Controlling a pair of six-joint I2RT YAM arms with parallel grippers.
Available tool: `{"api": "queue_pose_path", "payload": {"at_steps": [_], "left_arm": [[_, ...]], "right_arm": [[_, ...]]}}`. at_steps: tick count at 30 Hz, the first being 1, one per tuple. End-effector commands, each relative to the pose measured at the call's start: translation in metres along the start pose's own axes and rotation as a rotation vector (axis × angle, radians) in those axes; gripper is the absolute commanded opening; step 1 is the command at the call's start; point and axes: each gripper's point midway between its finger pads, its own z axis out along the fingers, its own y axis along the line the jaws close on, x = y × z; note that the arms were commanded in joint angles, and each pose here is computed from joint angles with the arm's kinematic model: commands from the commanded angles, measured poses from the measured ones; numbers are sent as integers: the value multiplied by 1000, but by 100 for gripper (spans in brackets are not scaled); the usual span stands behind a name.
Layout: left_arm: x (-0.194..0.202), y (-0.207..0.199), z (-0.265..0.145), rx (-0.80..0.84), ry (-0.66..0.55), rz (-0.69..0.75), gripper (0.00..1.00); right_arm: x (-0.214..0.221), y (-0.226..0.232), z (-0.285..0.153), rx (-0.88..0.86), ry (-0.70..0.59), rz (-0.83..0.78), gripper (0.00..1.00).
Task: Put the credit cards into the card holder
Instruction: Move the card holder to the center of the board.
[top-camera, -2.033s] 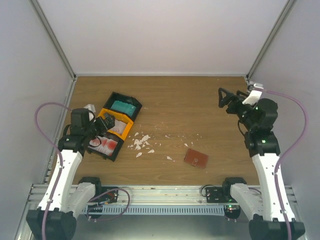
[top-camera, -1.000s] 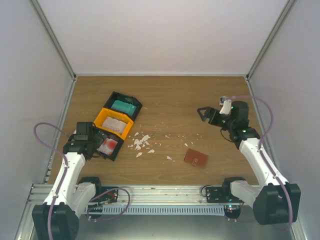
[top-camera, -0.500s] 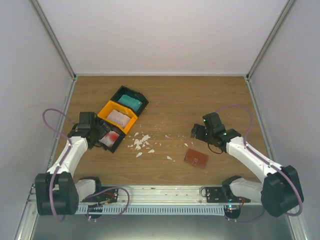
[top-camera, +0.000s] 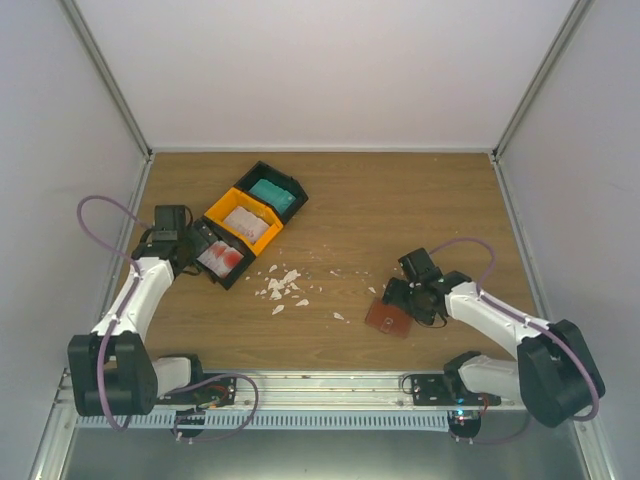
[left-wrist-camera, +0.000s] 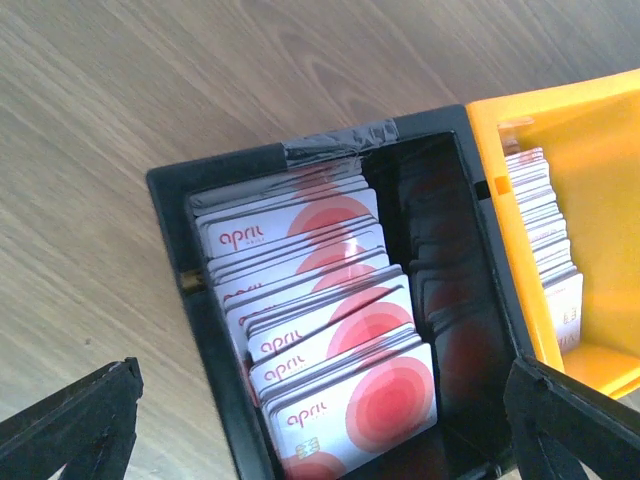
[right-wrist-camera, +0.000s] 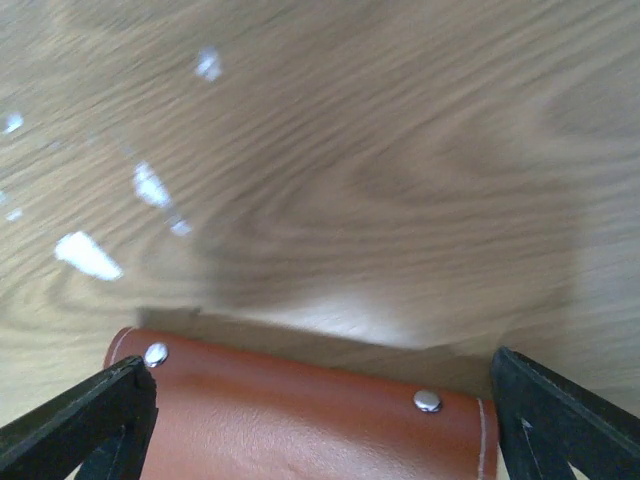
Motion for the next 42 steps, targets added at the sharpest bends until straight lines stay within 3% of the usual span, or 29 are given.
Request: {"api": "queue_pose_path", "payload": {"at_steps": [1, 4, 10, 14, 17, 21, 24, 26, 31, 35, 42], "left_arm": [[-22, -2, -31, 3, -97, 27, 99], [-18, -19, -51, 129, -93, 67, 99], [42, -77, -82, 586, 99, 184, 99], [93, -93, -93, 776, 259, 242, 99], [129, -101, -96, 857, 377, 292, 98], [171, -118, -99, 891, 470, 400, 98], [197, -132, -96, 898, 531, 459, 97], [209, -140, -89, 887, 558, 480, 90], [232, -161, -76, 874, 627, 529, 77], [245, -174, -66, 866, 661, 550, 72], [260, -192, -50, 835, 690, 571, 73]], "right_arm": [[34, 34, -10, -214, 172, -6, 89], [43, 50, -18, -305, 231, 2, 88], [53, 93, -29, -483, 299, 10, 87], [53, 121, -26, -512, 273, -65, 87], [44, 119, -15, -385, 198, -148, 88], [41, 100, -21, -204, 82, -256, 88], [65, 99, -29, -209, 141, -364, 88], [88, 95, -33, -216, 202, -425, 86], [148, 117, -55, -428, 335, -597, 53], [173, 121, -51, -495, 403, -656, 45], [163, 87, -8, -263, 365, -680, 36]]}}
